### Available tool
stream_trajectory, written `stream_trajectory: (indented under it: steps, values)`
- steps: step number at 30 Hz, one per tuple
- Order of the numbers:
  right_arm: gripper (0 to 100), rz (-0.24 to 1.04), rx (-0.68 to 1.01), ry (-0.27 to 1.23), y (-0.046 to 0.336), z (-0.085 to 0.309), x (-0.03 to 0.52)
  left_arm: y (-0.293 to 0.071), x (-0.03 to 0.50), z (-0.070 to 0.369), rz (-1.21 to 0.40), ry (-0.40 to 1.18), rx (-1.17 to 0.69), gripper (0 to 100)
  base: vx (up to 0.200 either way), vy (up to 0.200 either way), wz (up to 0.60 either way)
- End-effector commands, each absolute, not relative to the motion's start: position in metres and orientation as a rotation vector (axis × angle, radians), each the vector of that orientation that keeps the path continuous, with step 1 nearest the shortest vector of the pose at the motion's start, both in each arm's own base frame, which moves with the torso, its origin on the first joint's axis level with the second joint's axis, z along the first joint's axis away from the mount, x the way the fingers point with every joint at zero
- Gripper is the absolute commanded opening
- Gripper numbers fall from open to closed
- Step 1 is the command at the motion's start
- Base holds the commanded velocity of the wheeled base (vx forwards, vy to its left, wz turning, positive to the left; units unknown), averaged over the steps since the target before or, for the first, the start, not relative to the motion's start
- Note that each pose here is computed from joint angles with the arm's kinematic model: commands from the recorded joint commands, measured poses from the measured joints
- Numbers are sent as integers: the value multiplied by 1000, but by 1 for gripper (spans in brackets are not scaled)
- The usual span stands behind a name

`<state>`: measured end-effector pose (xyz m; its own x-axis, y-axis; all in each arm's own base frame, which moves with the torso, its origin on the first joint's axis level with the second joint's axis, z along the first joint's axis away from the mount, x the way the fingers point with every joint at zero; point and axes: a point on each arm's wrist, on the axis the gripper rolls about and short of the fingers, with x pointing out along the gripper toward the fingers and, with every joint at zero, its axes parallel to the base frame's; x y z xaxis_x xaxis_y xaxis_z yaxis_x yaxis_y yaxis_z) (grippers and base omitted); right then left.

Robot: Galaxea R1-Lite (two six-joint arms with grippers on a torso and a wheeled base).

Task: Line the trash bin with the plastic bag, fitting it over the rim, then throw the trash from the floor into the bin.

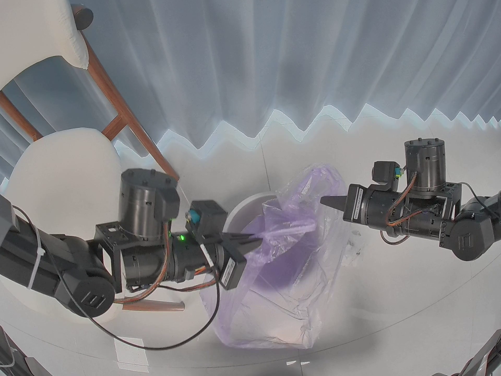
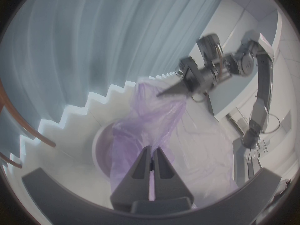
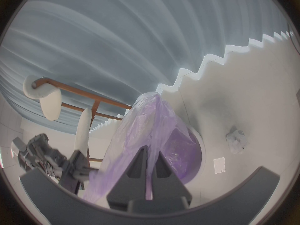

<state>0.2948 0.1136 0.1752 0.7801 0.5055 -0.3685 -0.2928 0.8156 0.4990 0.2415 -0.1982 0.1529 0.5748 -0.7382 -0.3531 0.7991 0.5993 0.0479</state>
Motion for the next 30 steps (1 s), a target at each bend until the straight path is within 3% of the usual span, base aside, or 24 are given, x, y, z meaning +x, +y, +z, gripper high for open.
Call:
stream_trajectory:
  steps: [1,11,18,30]
  values:
    - [0,486,428,509,99,180,280,-204,258,182,-883,244,149,0,0,0,0]
    - [0,542,347,508,72,174,273,-199,275,210,-897,186,87,0,0,0,0]
    - [0,574,337,467,53,182,276,-203,285,226,-880,189,-65,0,0,0,0]
    - [0,552,334,423,44,192,280,-265,313,209,-949,213,-134,0,0,0,0]
